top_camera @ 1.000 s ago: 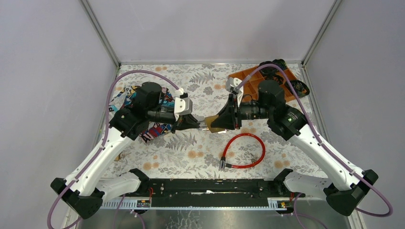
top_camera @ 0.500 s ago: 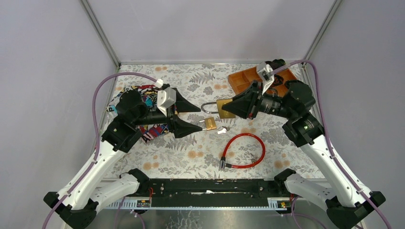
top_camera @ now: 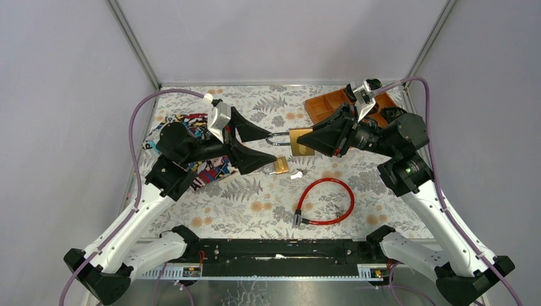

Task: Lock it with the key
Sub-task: Lock the lock.

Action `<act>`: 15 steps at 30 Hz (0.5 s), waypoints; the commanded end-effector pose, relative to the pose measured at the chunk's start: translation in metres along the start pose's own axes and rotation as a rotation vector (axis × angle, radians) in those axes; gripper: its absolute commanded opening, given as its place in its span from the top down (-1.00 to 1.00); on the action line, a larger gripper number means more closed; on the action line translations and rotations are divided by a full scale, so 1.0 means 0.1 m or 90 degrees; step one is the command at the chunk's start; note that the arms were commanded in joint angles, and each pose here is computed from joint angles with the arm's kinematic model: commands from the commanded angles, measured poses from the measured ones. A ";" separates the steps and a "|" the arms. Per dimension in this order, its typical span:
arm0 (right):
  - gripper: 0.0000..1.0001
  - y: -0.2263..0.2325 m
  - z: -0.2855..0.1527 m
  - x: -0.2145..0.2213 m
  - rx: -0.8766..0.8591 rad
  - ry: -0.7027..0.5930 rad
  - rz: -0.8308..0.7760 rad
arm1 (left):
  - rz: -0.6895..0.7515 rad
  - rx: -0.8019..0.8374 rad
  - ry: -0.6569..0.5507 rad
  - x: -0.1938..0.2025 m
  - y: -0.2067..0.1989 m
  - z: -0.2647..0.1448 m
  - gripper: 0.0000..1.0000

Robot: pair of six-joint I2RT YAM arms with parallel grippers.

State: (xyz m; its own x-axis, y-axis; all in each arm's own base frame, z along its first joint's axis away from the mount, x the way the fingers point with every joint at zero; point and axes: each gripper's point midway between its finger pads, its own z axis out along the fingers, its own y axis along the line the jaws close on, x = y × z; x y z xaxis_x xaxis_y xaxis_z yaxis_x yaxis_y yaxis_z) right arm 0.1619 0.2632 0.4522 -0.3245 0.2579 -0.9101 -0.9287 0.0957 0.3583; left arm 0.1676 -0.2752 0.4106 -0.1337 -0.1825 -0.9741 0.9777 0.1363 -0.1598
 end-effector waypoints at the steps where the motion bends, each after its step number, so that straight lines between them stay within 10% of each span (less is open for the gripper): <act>1: 1.00 0.32 -0.04 -0.36 -0.051 -0.064 -0.079 | 0.058 0.037 -0.061 -0.30 -0.12 0.05 -0.49; 10: 1.00 0.29 -0.03 -0.34 -0.048 -0.059 -0.076 | 0.043 0.106 -0.054 -0.28 -0.26 0.08 0.98; 15: 1.00 0.23 -0.04 -0.22 -0.038 -0.026 -0.085 | 0.058 0.134 -0.069 -0.38 -0.38 0.05 1.00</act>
State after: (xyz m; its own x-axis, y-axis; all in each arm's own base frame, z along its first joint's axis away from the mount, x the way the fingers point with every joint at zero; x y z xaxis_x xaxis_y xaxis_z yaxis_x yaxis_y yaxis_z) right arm 0.1568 0.2626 0.4518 -0.3285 0.2459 -0.9119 -0.9313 0.0767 0.3561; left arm 0.1596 -0.2824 0.4254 -0.1206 -0.2226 -0.9674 0.9905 0.0372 -0.1321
